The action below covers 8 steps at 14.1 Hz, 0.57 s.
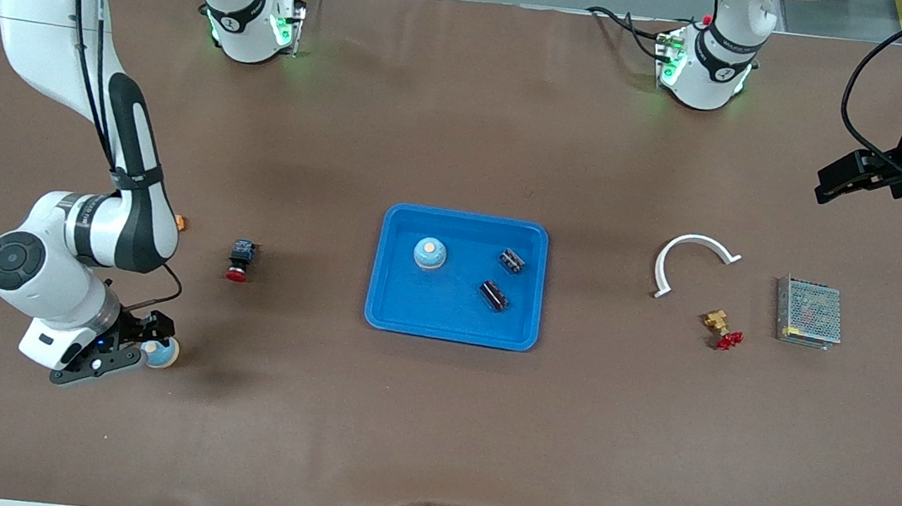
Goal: Place electrolytic capacitor and blue bell in tray
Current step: 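Move the right gripper to the other blue button, then grasp the second blue button with the right gripper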
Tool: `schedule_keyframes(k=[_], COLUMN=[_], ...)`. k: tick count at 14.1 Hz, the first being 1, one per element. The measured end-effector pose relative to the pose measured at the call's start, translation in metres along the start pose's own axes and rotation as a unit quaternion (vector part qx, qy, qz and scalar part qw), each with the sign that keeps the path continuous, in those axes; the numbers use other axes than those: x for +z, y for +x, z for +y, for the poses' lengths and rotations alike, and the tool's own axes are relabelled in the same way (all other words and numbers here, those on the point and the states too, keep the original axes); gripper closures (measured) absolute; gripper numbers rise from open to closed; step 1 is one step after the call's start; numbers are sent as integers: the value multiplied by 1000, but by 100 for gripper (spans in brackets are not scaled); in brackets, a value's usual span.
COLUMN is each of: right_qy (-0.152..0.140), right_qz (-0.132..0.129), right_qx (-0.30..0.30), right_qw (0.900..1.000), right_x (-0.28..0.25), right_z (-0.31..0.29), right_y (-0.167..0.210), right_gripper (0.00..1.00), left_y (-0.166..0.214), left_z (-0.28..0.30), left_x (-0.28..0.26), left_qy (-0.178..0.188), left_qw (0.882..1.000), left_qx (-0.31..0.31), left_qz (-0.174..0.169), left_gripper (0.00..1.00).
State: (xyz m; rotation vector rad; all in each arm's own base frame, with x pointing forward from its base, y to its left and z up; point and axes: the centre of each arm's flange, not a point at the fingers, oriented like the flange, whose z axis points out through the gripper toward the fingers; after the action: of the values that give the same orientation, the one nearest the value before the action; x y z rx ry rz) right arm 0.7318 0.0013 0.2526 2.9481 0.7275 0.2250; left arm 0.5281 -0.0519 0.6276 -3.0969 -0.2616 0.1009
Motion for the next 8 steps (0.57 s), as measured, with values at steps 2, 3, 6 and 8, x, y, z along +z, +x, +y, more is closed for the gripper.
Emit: schedule_keyframes(k=[2,3,6,8], right_qy=[-3,-3,-1,2], right_qz=[4,2,-5,-10], right_qx=[-25,-32,-39,-46], right_qw=[1000,999,999,999], right_x=[2,6,20,30], right_z=[4,5,8,6], right_y=[-1,-3,-9,-11], right_gripper=[0,0,0,0], left_y=[0,0,0,0], left_z=[0,-1,-1,0], left_x=[0,1,1,1], left_qy=[0,0,0,0], left_qw=[1000,1000,1000,1000], left_qx=[0,-1,-1,0], left_qz=[0,-1,-1,-1], left_gripper=[0,0,0,0])
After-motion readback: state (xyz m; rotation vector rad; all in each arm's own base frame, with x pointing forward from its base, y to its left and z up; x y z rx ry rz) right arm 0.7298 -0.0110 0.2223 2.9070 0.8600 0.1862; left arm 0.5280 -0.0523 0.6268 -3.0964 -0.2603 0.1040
